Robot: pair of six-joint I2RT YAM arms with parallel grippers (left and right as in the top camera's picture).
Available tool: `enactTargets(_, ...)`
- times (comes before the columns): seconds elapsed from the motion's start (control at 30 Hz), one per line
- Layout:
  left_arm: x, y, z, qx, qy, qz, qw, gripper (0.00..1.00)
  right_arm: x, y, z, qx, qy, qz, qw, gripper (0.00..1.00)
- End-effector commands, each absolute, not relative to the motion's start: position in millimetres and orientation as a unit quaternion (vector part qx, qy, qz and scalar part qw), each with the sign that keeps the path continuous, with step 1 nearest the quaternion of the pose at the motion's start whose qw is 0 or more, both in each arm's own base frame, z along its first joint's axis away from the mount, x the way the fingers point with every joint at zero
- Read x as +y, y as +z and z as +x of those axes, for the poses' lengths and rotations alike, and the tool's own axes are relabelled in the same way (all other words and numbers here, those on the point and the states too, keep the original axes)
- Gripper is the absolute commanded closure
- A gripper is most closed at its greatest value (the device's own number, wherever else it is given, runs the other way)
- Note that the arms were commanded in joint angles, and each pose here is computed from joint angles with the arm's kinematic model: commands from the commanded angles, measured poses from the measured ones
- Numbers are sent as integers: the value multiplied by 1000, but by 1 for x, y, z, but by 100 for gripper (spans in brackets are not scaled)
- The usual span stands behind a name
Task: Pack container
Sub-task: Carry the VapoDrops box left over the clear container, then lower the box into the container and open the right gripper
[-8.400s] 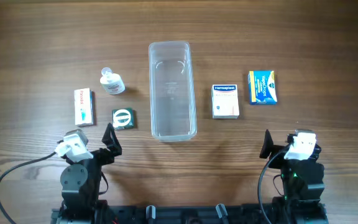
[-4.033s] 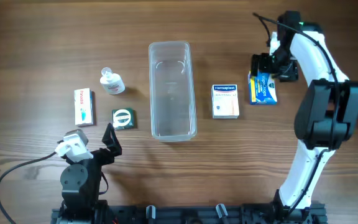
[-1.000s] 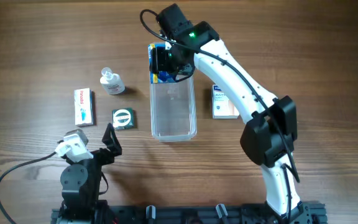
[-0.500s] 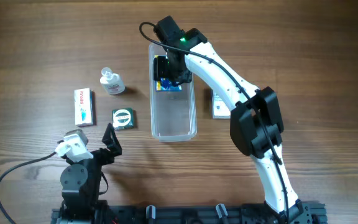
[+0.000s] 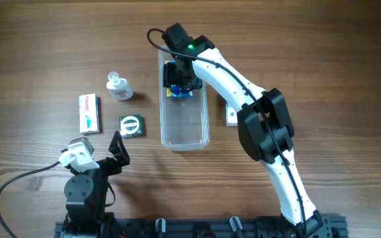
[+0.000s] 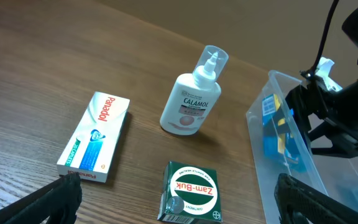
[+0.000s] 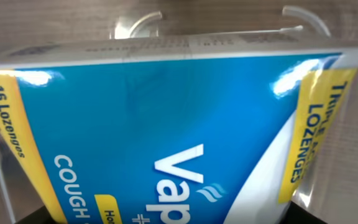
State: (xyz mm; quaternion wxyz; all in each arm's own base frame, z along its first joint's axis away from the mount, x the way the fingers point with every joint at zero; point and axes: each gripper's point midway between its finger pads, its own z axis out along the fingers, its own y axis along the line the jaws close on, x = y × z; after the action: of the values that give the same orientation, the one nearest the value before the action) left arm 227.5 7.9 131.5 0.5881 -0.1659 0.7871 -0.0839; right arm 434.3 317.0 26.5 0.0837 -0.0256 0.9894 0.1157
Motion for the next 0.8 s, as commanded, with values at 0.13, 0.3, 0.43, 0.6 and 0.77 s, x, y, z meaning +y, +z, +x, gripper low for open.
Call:
enactTargets(0.13, 9, 132, 228, 787, -78, -159, 591, 0, 322, 30, 450, 986, 119, -30, 116, 36)
enactTargets(0.3, 9, 132, 228, 787, -78, -159, 591, 0, 323, 31, 451, 985, 121, -31, 119, 26)
enactTargets(0.43, 9, 132, 228, 787, -78, -159, 591, 0, 325, 32, 454, 984, 125, -31, 126, 15)
enactTargets(0.6, 9, 132, 228, 787, -78, -159, 591, 0, 326, 33, 455, 983, 126, -31, 128, 10)
enactTargets(0.77, 9, 132, 228, 787, -78, -159, 591, 0, 326, 33, 455, 983, 126, -31, 128, 8)
